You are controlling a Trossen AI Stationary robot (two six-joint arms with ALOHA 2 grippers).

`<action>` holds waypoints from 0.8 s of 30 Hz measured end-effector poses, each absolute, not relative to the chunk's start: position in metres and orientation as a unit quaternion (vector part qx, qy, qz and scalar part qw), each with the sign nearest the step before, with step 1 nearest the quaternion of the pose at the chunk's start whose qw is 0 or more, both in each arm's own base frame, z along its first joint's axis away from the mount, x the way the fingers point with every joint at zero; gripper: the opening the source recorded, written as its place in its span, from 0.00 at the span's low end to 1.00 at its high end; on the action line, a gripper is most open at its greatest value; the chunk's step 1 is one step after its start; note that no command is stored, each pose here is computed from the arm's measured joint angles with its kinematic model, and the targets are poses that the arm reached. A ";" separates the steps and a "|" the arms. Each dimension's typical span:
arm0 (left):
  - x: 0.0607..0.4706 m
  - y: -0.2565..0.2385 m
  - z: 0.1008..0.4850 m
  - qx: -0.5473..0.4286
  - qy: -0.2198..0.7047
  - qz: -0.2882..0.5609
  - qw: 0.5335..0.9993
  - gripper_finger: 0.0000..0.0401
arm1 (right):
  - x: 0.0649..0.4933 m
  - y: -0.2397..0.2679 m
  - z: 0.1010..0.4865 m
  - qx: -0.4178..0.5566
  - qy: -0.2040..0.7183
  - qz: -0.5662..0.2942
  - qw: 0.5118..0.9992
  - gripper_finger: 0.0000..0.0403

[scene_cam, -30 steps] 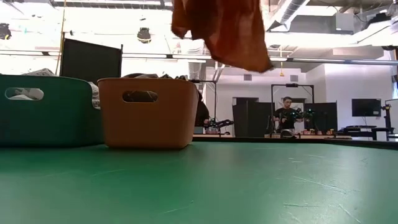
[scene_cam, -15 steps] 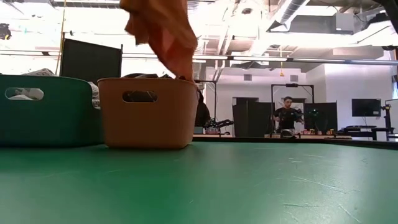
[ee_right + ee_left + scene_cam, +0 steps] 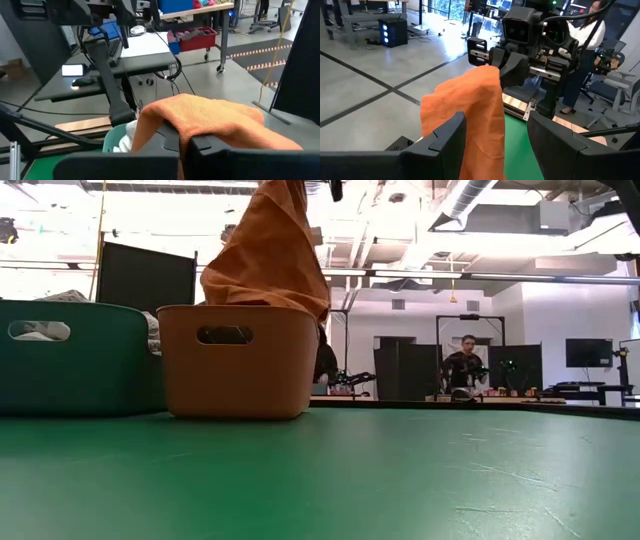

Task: Sort towels by color in basket
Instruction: Put the orange towel into the orange bin

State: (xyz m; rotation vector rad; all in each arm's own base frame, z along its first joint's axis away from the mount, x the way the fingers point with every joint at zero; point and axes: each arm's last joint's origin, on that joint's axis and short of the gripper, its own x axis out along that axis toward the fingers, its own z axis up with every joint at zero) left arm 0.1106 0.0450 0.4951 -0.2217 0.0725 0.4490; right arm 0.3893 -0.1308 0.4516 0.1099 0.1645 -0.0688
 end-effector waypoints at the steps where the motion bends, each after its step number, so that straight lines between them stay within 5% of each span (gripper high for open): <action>1: 0.111 0.045 0.495 -0.110 0.036 0.222 0.968 0.50 | 0.389 -0.131 0.452 0.056 0.082 -0.035 0.994 0.04; 24: 0.111 0.045 0.495 -0.110 0.038 0.222 0.968 0.50 | 0.426 -0.119 0.409 0.115 0.142 -0.028 0.983 0.05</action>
